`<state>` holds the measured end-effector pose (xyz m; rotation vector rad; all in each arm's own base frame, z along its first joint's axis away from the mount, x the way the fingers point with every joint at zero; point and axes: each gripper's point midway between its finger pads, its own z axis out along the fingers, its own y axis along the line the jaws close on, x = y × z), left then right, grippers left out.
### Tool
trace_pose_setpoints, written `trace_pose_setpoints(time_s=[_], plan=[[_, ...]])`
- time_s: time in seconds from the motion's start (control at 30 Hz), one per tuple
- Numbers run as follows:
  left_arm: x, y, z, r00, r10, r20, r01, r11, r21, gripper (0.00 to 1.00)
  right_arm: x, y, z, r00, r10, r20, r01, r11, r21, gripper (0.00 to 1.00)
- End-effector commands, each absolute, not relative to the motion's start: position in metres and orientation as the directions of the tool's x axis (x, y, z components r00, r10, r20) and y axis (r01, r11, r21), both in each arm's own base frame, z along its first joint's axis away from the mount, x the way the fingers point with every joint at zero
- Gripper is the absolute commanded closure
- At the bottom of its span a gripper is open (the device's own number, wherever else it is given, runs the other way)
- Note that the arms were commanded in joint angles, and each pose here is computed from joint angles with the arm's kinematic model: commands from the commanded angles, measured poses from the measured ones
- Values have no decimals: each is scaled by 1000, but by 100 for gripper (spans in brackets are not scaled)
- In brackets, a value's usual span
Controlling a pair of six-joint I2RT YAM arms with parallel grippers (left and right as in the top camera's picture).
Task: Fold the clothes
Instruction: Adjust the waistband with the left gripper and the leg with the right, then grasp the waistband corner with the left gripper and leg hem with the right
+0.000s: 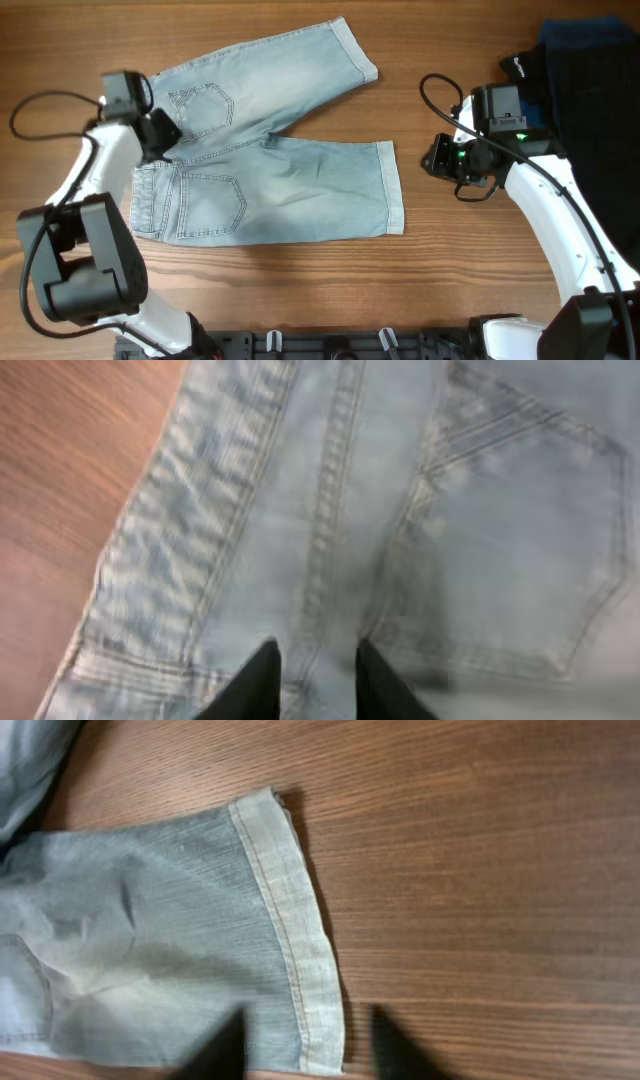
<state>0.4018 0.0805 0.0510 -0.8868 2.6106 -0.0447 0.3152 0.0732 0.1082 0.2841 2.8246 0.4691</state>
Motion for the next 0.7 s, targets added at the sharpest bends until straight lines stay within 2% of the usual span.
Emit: trace_pose_setpoints(time_s=[0.0, 0.1, 0.17, 0.2, 0.27, 0.33, 0.4, 0.47, 0.53, 0.67], plan=[[400, 69, 99, -758, -564, -327, -532, 825, -191, 74, 311, 78, 96, -962, 209, -177, 138, 928, 346, 35], [375, 64, 126, -770, -567, -294, -539, 824, -176, 77, 296, 82, 75, -974, 205, -96, 159, 921, 356, 36], [356, 60, 140, -774, -569, -276, -544, 822, -170, 86, 287, 88, 62, -981, 185, -58, 150, 914, 376, 38], [343, 58, 148, -768, -586, -259, -562, 810, -168, 90, 283, 100, 55, -990, 123, -61, 86, 902, 422, 40], [324, 54, 158, -738, -636, -226, -613, 771, -172, 92, 278, 119, 49, -994, 22, -103, -33, 864, 502, 43], [301, 49, 168, -697, -695, -179, -672, 719, -175, 92, 276, 130, 43, -989, -30, -145, -103, 840, 532, 51], [280, 43, 174, -689, -712, -138, -692, 702, -168, 82, 276, 135, 36, -985, -36, -171, -124, 835, 537, 61], [263, 40, 174, -693, -713, -109, -698, 701, -147, 66, 269, 136, 29, -992, 10, -124, -59, 842, 536, 63], [249, 37, 167, -697, -714, -71, -704, 700, -122, 65, 256, 129, 19, -996, 77, -41, 45, 861, 506, 52], [228, 34, 134, -669, -744, 5, -742, 667, -67, 55, 236, 115, 10, -995, 94, 44, 104, 898, 427, 43]])
